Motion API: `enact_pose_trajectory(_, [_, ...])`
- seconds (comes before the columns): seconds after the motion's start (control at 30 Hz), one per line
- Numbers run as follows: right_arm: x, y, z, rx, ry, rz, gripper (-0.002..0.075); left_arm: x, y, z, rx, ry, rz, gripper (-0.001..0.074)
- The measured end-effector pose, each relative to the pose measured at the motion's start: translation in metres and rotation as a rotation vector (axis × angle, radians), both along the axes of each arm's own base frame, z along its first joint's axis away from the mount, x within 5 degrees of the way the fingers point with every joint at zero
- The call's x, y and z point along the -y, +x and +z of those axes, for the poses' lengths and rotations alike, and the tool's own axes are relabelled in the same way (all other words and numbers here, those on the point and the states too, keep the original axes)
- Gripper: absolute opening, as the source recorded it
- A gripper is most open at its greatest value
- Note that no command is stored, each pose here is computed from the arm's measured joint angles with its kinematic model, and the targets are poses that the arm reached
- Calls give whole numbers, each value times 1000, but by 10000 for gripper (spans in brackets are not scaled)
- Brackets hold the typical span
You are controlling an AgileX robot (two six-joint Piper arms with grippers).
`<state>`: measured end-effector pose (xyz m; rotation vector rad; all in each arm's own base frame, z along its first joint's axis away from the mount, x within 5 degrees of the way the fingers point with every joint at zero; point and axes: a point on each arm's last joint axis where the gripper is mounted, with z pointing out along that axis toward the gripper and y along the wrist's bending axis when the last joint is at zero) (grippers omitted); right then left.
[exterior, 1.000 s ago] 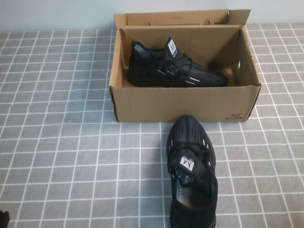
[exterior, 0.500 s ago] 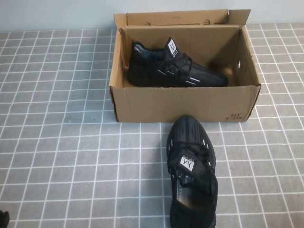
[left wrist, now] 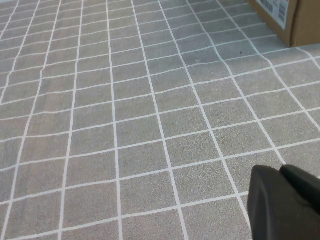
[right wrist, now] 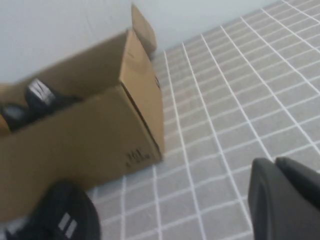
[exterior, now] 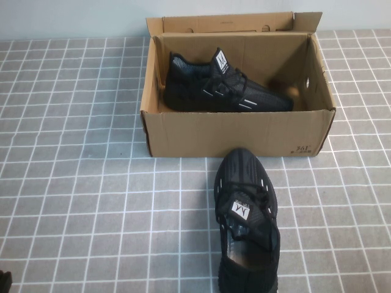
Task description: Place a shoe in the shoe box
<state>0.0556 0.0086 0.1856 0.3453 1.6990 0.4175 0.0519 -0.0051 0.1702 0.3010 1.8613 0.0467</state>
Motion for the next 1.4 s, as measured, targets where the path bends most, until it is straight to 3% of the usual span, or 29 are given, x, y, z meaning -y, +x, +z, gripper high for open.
enact_pose_trajectory(0.23, [2,1,12,109,335,-50,-16,0,0,0,0,0,0,-1])
enact_pose_trajectory(0.4, [-1,1,11,82,427,-25,-16,0,0,0,0,0,0,-1])
enact_pose_trajectory(0.53, [-14,-3,13,-20,435,103,-16,0,0,0,0,0,0,-1])
enact_pose_trajectory(0.63, [-24,-7,37,-76,393,207,-16,0,0,0,0,0,0,-1])
enact_pose_trajectory(0.83, [-37,4,88,-305,154,416,-16,0,0,0,0,0,0,-1])
enact_pose_trajectory(1.07, [-36,55,119,-591,-43,540,-16,0,0,0,0,0,0,-1])
enact_pose_trajectory(1.23, [-38,99,131,-681,-92,620,-16,0,0,0,0,0,0,-1])
enact_pose_trajectory(1.4, [-60,134,141,-711,-156,734,-16,0,0,0,0,0,0,-1])
